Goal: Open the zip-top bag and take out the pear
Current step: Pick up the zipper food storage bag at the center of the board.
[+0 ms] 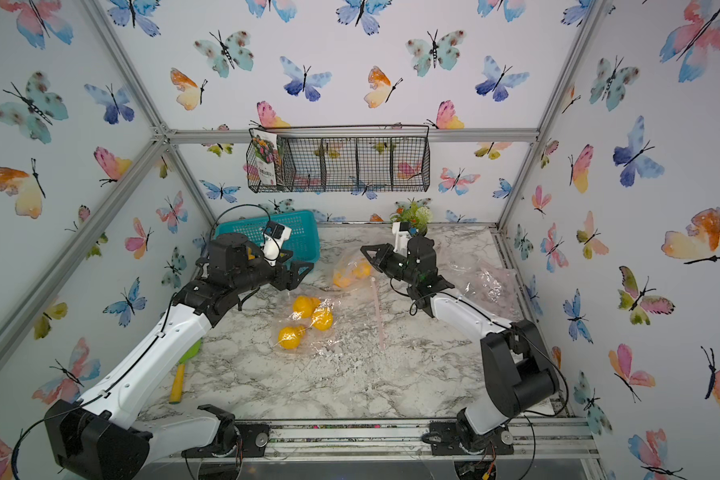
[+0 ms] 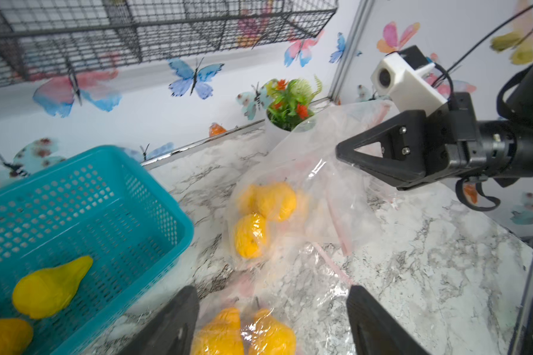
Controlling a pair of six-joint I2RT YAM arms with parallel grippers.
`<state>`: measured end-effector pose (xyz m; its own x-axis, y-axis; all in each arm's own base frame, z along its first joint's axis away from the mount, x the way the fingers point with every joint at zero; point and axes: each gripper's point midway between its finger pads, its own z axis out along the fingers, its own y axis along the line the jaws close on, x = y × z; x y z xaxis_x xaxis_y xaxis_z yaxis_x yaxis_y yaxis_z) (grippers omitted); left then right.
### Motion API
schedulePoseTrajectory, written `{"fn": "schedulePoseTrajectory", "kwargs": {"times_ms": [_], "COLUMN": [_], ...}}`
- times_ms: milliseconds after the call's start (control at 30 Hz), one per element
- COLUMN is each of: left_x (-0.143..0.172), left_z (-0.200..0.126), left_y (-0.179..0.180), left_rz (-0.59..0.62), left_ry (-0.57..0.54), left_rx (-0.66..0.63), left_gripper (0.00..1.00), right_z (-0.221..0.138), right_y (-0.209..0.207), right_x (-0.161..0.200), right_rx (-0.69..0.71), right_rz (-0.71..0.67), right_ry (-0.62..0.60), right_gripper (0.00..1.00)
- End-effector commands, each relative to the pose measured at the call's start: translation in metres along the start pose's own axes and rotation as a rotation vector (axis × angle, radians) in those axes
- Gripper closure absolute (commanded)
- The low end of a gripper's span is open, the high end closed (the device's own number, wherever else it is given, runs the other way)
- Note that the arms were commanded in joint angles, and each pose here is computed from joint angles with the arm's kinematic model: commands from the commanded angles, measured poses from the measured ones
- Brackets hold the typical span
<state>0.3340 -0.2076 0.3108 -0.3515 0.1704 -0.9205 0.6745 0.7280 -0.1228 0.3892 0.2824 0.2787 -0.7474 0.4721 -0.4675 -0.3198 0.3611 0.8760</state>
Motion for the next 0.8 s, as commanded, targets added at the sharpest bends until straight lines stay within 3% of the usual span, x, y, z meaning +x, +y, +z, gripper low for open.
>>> {"fn": "schedulePoseTrajectory", "kwargs": {"times_ms": [0,167,400,567,667,767], "left_x": [-0.023,-0.035,-0.002,0.002,-0.009,-0.021], "left_z": [-0.009,-0.008,0.032,0.056,0.063,0.066], "left_y": [-0.038,-0.077,-0.107,-0.117,-0.123,-0.125], "left_rz": [0.121,0.180,0.201,0.209,0.216,0.200], "left_ry": [-0.094,-0.159,-0.043,-0.038,-0.064,-0.093], "left_rx": [0.123,0.225,0.317,0.309,0.309,0.298], "left_gripper": [0.18,0.09,0.06,0.06,0.12,0.32], "right_z": [-0.015,-0.035,-0.057,-0.070,-0.074,-0.076], "right_y": [0.013,0.041,0.050,0.067,0.075,0.080], "right_x": [-0.002,-0.010,0.007,0.015,0.016,0.019], "right_rx": [0.052,0.055,0.040,0.002,-0.006,-0.022], "right_rz": [-0.056,-0.114,-0.088,-0.075,-0.087,-0.082], "right_ry": [0.002,-0.013,0.018,0.019,0.029,0.037], "right_gripper": [0.97,0.97,0.97,0.97,0.97,0.97]}}
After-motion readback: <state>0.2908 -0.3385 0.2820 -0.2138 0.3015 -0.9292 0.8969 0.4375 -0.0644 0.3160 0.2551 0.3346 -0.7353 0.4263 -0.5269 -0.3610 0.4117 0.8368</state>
